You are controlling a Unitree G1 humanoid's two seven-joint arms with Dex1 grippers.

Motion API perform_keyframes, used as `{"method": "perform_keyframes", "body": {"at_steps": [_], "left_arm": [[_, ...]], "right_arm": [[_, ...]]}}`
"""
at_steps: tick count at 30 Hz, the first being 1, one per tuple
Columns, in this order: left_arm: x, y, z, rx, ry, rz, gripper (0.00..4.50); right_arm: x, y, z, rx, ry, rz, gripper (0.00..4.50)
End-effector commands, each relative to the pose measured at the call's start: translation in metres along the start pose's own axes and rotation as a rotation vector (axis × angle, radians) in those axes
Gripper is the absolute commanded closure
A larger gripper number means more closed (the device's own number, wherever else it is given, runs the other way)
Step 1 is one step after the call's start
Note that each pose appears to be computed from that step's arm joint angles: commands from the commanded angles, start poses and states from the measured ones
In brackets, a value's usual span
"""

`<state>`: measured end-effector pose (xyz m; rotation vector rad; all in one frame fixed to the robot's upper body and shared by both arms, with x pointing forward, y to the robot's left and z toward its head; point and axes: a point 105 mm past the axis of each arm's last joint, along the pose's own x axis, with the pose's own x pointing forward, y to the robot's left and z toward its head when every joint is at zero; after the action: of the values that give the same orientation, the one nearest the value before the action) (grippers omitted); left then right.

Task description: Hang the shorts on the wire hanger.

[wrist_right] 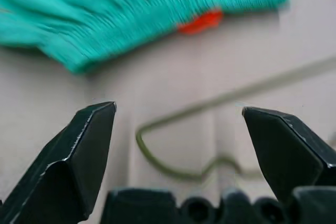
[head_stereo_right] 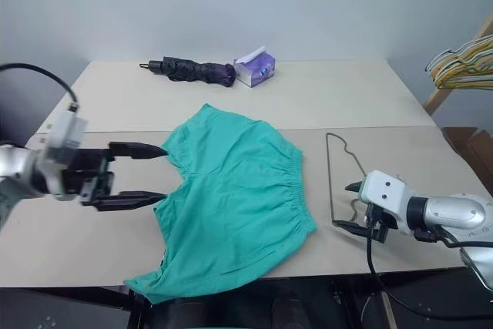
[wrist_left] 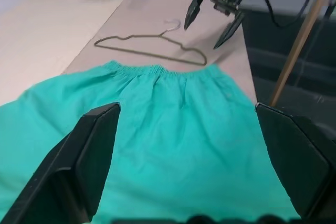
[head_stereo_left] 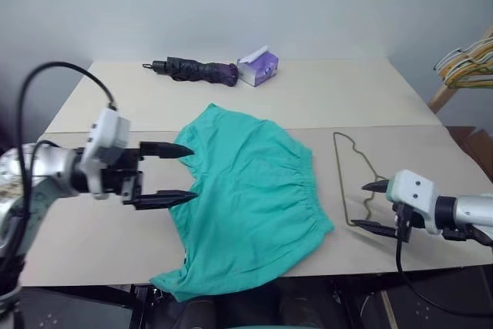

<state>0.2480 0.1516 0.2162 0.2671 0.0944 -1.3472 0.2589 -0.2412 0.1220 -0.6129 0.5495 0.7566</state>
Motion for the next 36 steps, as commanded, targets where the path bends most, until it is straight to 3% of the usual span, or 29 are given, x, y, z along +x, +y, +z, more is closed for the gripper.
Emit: {"method": "perform_keyframes", "body": {"at_steps": [1,9,10,13,23,32,36], "left_arm": [[0.012,0.005,0.006,0.031,-0.003,0.014,0.03],[0.024,0.01,0.007,0.041,-0.023,-0.005,0.03],[0.025,0.011,0.006,0.049,-0.022,0.0,0.01],[0.026,0.013,0.006,0.062,-0.027,0.02,0.0],[0.021,0.015,0.005,0.071,-0.03,0.064,0.0],[0.021,0.034,0.011,0.102,-0.062,0.173,0.0],[0.018,0.045,0.016,0.101,-0.085,0.247,0.0]], "right_arm": [[0.002,-0.011,-0.003,0.168,0.115,-0.126,0.0],[0.027,-0.028,-0.025,0.422,0.312,-0.313,0.0],[0.03,-0.028,-0.027,0.443,0.328,-0.31,0.18],[0.036,-0.026,-0.032,0.477,0.363,-0.299,0.91],[0.034,-0.034,-0.043,0.549,0.407,-0.329,4.38],[0.02,-0.085,-0.036,0.659,0.332,-0.586,4.48],[0.006,-0.121,-0.008,0.597,0.141,-0.774,4.48]]}}
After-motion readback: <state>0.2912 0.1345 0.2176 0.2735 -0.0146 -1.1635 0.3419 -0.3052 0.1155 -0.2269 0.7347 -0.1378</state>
